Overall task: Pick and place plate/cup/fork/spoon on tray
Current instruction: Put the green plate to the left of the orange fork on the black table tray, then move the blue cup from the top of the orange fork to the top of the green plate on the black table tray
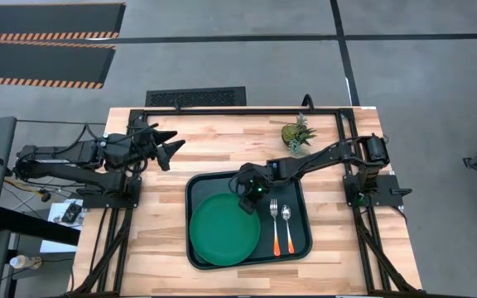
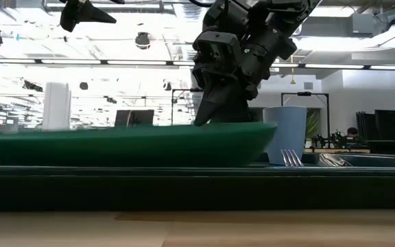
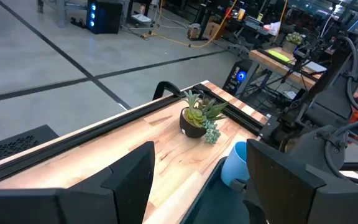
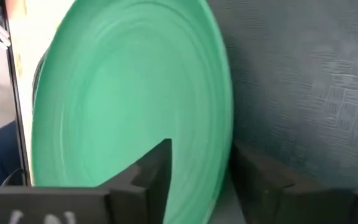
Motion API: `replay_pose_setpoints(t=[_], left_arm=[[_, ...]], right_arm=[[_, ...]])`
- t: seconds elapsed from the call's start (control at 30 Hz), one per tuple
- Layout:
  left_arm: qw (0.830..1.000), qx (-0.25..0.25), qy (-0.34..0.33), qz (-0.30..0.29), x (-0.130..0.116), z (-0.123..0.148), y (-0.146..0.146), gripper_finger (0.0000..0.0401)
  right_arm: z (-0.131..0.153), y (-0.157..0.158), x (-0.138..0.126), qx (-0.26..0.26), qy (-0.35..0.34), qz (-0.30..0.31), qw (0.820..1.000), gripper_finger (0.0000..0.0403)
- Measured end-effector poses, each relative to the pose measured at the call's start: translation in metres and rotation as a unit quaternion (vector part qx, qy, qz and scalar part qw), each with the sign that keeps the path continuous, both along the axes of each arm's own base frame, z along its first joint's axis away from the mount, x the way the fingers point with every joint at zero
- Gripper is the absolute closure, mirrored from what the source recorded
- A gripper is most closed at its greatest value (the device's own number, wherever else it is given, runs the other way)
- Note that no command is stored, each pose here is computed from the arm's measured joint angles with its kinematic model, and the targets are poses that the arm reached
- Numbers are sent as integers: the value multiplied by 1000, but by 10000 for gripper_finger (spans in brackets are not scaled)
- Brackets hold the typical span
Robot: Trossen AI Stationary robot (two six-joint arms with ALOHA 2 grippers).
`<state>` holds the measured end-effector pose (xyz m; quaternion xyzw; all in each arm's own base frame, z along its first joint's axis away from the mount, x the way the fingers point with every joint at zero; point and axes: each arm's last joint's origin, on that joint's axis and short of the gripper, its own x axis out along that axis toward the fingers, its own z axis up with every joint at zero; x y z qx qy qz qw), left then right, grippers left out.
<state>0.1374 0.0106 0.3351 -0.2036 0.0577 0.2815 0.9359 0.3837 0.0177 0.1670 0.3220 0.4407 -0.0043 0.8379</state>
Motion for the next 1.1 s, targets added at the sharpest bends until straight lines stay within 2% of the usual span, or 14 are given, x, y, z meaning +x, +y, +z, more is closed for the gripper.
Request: replay_pose_setpoints(t=[0.23, 0.47, 0.63, 0.73, 0.9, 1.1], left_arm=[[1000, 0, 0, 0, 0, 0, 0, 163], [1000, 0, 0, 0, 0, 0, 0, 163], [1000, 0, 9, -1, 0, -2, 0, 163], [1000, -1, 17, -3, -1, -3, 0, 163], [1000, -3, 26, -2, -1, -5, 0, 163], [1000, -5, 28, -7, -1, -5, 0, 163]], right_arm=[[5, -2, 3, 0, -8, -2, 1000, 170], [33, -10, 14, -11, -1, 0, 1000, 171], [62, -20, 10, -58, 63, 7, 996, 174], [78, -26, -1, -117, 140, 2, 983, 175], [98, -31, -16, -199, 226, -4, 954, 175], [119, -39, -47, -258, 275, -25, 926, 175]])
